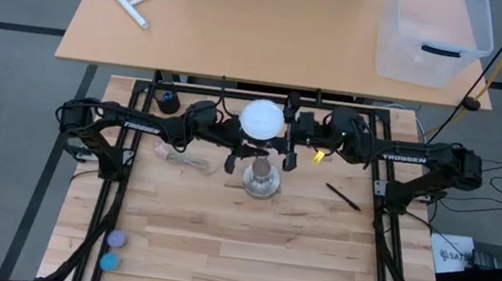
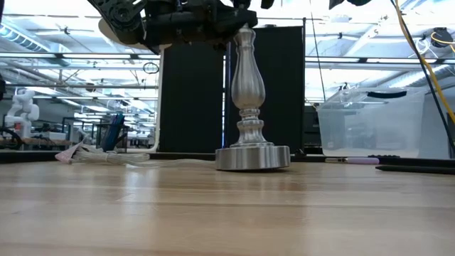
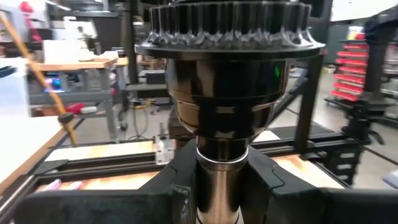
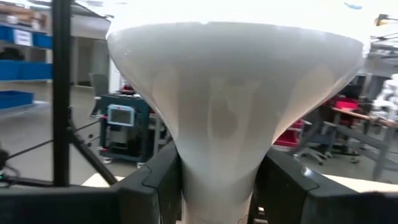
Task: Screw lightbulb
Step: Remove the lightbulb from the lamp
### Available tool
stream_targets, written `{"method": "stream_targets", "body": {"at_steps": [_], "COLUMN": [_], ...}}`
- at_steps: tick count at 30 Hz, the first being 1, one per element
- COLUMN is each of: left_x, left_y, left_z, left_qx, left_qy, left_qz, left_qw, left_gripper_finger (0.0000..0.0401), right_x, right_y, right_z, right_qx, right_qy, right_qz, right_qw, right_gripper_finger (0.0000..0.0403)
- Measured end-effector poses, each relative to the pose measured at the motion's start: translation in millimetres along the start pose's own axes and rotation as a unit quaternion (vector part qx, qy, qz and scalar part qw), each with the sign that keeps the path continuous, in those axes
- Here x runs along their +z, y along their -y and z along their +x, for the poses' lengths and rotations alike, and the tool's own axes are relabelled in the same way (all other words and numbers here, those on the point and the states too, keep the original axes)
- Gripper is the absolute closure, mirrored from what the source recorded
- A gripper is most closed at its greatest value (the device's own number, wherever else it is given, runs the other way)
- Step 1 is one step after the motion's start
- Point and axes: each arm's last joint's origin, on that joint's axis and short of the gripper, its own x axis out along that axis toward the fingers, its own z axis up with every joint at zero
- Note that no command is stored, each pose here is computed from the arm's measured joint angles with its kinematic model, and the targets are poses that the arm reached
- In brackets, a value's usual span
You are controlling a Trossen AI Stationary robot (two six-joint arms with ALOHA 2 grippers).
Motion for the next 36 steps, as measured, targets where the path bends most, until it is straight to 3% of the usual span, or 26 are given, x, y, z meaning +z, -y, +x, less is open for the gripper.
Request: {"method": "stream_targets", "body": {"at_steps": [15, 20, 27, 36], "left_x": [-1, -1, -1, -1], "left_y": [2, 3, 3, 1], "left_z": [0, 1, 1, 1], "left_qx": [-0.035, -0.031, -0.013, 0.025], "left_qy": [-0.009, -0.012, -0.013, -0.014], "left_qz": [0.005, 0.000, -0.003, -0.006], "left_qw": [0.999, 0.999, 1.000, 1.000], "left_gripper_finger": [0.0328, 0.0328, 0.0328, 0.0328], "right_x": [7, 7, 16, 33], "right_y": [2, 1, -7, -28], "right_z": [8, 9, 3, -21], "right_qx": [0.128, 0.109, 0.081, 0.009], "right_qy": [-0.021, -0.024, -0.034, -0.116], "right_qz": [-0.007, -0.008, -0.035, -0.072], "right_qw": [0.992, 0.994, 0.996, 0.991], "right_gripper_finger": [0.0237, 0.0230, 0.0165, 0.0128]}}
